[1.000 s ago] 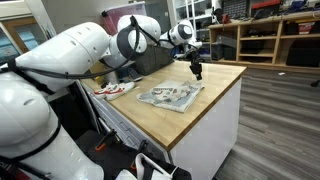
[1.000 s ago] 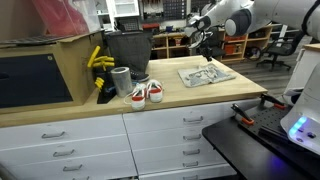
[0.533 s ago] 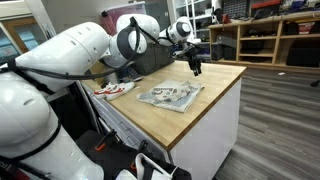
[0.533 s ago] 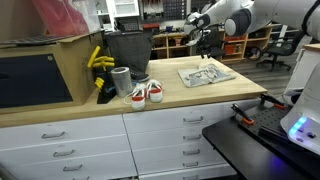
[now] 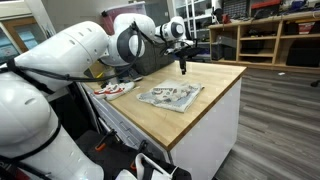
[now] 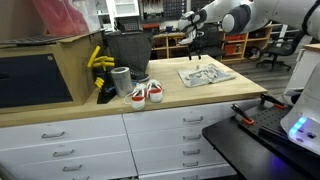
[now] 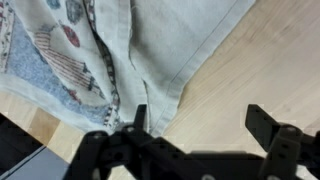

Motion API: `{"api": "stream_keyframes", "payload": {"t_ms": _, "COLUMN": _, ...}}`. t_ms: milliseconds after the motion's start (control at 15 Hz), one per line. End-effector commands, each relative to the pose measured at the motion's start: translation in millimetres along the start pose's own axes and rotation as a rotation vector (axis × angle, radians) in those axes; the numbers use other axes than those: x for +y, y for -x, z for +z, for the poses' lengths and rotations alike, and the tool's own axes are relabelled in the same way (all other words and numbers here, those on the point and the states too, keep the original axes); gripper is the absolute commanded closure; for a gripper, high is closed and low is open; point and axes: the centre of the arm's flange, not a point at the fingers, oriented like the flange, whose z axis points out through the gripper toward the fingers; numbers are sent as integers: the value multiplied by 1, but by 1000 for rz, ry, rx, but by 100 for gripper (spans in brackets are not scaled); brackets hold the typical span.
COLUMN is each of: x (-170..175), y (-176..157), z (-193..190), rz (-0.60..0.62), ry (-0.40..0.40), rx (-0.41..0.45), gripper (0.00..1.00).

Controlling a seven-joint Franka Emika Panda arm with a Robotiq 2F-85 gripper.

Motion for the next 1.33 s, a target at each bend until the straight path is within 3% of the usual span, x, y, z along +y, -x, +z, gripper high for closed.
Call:
{"api": "stream_keyframes", "payload": {"t_ms": 0, "x": 0, "y": 38, "z": -8, "rz": -161, "ry": 20, "rx": -88, "gripper": 0}}
{"api": "stream_keyframes", "payload": {"t_ms": 400, "x": -5, "y": 107, "z": -3, "rz": -388, "ry": 88, "rx": -200, "gripper": 0}}
{"api": "stream_keyframes", "payload": {"t_ms": 733, "x": -1, "y": 147, "z": 17, "rz": -545, "ry": 208, "rx": -291, "gripper": 0}}
{"api": "stream_keyframes", "payload": {"t_ms": 1267, "x": 13, "y": 153, "z": 48, "rz": -648, "ry": 366, "rx": -361, "gripper": 0}}
